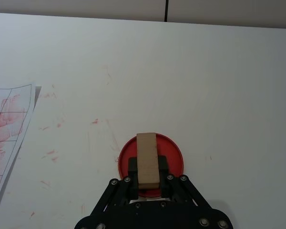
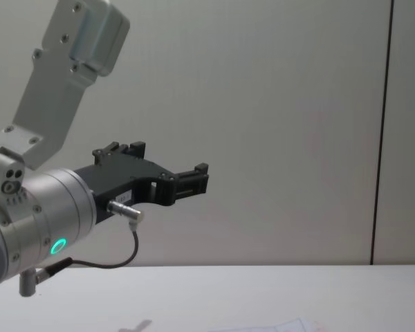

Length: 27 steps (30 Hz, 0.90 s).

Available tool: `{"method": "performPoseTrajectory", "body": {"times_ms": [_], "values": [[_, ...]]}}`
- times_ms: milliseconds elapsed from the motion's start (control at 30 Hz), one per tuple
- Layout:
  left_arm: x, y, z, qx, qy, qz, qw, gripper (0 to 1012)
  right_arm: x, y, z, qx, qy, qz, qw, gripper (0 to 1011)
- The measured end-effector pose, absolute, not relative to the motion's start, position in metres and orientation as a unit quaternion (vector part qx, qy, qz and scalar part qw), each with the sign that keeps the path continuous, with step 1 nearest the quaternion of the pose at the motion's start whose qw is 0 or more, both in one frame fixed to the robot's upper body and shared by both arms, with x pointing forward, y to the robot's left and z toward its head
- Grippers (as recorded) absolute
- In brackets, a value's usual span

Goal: Use the one hand to pick up the stamp and affix it onto the A4 paper.

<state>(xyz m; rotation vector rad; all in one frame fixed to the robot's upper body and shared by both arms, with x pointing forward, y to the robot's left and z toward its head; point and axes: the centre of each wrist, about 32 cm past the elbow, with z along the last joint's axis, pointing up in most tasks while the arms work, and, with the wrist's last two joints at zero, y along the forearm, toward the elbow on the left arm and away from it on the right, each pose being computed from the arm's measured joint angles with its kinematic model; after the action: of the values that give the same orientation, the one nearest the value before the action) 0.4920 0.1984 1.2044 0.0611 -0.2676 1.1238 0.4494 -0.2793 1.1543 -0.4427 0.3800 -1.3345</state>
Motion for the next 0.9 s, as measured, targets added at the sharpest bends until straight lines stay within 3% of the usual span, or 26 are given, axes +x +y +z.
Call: {"method": "performPoseTrajectory", "body": {"times_ms": [900], "values": [[0.492, 0.198, 1.204, 0.029, -0.126, 0.531, 0.837, 1001, 0.464, -0.275, 1.155, -0.205, 0.207, -0.6, 0.745, 219]]}}
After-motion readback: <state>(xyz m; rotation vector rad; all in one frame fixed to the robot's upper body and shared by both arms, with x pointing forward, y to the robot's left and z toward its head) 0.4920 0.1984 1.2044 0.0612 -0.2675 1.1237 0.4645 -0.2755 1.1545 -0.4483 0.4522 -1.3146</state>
